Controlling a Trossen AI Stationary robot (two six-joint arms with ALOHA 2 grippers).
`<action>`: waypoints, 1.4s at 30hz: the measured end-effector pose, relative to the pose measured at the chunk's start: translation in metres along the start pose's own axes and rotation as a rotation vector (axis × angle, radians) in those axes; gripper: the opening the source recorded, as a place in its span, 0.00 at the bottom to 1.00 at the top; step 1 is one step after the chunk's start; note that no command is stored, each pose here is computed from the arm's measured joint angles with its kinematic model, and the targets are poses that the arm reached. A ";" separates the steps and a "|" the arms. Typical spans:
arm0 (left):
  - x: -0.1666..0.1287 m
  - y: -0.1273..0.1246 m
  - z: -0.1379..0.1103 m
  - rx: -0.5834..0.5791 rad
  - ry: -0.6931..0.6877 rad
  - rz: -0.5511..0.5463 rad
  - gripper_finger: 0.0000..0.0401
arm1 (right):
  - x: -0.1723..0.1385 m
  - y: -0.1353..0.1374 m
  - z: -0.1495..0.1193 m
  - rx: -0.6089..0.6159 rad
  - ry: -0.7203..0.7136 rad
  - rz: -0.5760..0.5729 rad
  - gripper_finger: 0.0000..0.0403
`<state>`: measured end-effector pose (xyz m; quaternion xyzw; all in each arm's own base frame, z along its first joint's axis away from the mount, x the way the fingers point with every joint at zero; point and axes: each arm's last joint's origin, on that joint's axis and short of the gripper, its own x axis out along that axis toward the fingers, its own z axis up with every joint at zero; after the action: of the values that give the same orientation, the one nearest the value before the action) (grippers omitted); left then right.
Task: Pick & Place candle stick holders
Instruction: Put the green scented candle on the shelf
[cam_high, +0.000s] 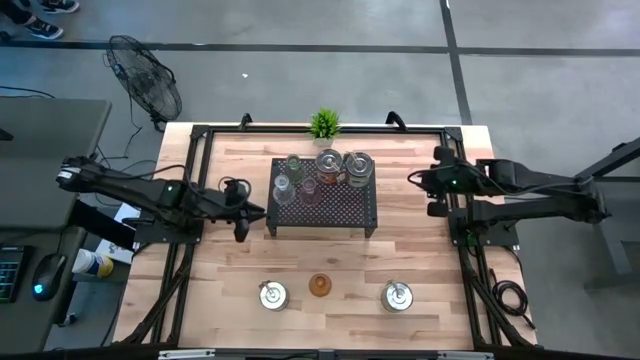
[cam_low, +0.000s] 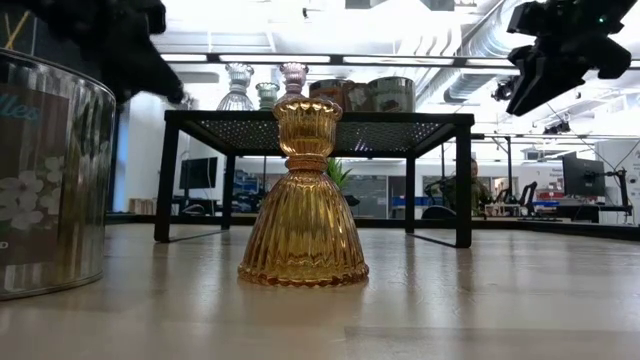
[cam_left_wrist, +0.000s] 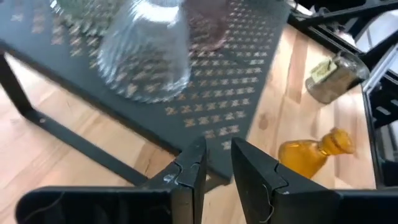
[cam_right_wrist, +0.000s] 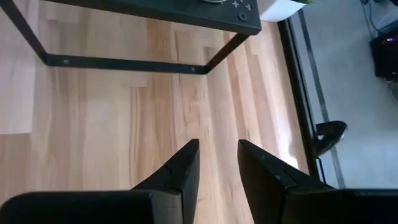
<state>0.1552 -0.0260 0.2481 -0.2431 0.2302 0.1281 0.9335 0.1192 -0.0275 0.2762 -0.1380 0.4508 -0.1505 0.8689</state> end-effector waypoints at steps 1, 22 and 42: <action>-0.001 -0.004 0.003 0.005 0.002 0.000 0.18 | -0.001 0.000 0.000 0.002 -0.004 -0.007 0.25; 0.011 -0.031 0.004 0.081 0.089 0.072 0.18 | -0.001 0.008 -0.003 0.104 0.007 0.232 0.25; -0.019 -0.021 -0.023 0.348 -0.069 0.184 0.18 | -0.013 0.048 0.053 0.110 0.156 0.506 0.25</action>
<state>0.1373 -0.0585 0.2478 -0.0517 0.2382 0.1796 0.9531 0.1623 0.0270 0.2967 0.0385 0.5276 0.0369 0.8478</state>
